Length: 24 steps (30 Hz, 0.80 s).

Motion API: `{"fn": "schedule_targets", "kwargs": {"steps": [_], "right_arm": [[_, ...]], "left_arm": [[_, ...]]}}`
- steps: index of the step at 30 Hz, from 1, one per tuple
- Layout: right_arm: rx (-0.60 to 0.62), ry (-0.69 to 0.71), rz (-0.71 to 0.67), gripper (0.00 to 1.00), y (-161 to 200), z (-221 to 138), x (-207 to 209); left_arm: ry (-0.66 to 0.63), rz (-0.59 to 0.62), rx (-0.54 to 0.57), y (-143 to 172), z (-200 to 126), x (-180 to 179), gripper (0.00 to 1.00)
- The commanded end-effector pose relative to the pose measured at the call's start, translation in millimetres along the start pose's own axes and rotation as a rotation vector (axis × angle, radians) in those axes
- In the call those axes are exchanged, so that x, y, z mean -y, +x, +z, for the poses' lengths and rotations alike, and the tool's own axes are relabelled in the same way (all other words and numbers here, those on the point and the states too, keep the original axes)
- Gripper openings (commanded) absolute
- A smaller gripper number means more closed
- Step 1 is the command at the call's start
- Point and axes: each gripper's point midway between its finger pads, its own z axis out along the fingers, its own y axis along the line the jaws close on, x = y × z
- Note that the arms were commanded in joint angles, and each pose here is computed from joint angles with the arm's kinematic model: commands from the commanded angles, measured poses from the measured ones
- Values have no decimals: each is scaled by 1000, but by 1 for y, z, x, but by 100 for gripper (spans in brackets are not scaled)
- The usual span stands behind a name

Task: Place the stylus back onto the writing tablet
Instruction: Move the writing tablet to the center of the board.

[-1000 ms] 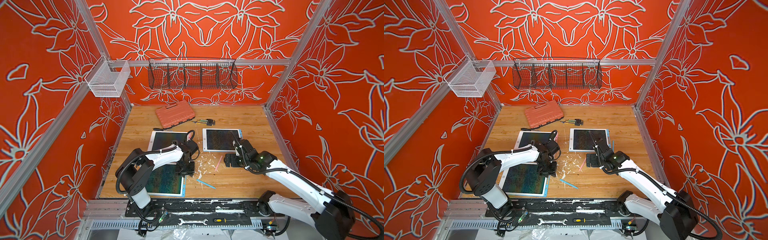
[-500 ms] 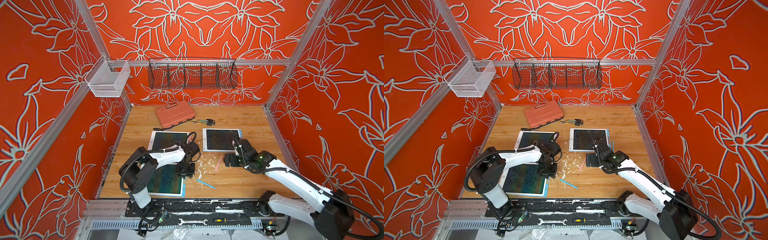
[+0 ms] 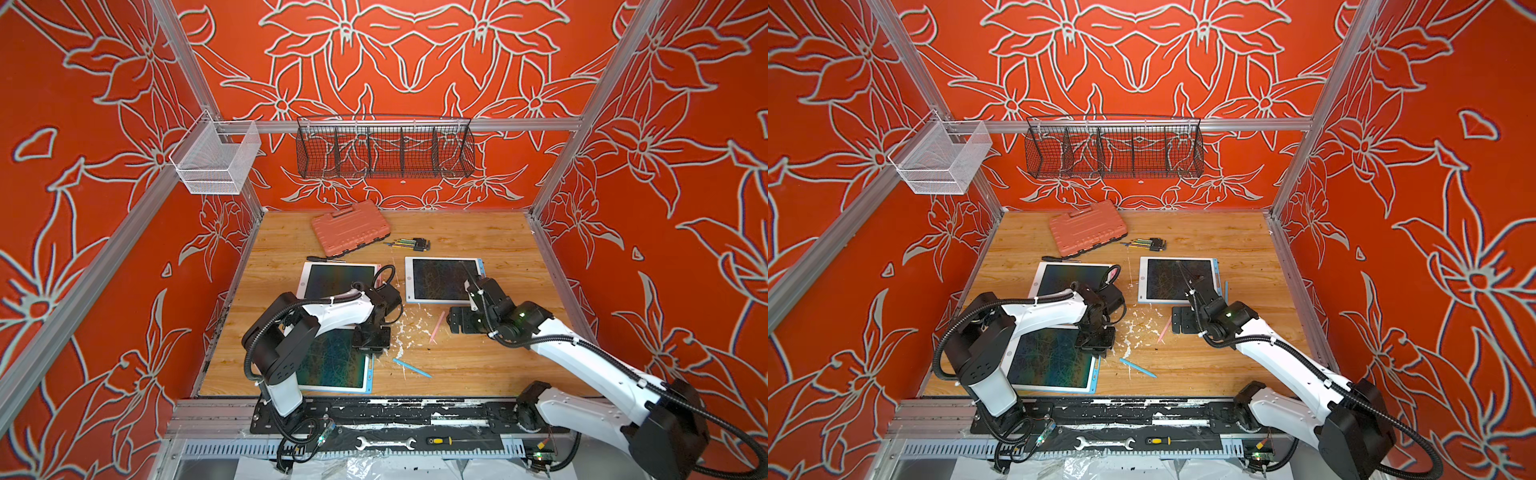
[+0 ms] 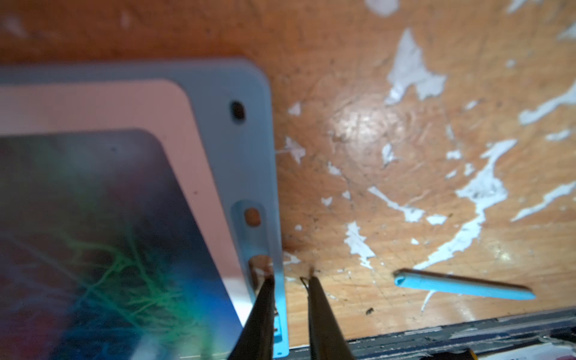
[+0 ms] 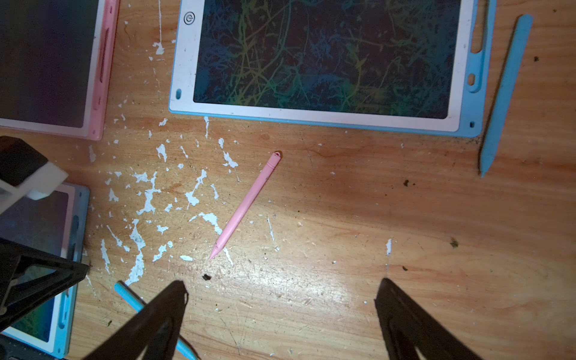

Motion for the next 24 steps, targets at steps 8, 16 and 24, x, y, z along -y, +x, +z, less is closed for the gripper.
{"fn": "schedule_targets", "kwargs": {"steps": [8,16,24], "right_arm": [[41,4,-7,97,-10,-12,-1],[50,19,-7,97,-8,-15,4],[57,30,-4,97,-7,-17,7]], "left_arm": [[-15,28,3,-13,6,13,11],[5,53,4,-26,5,28,9],[9,83,8,-41,2,44,9]]}}
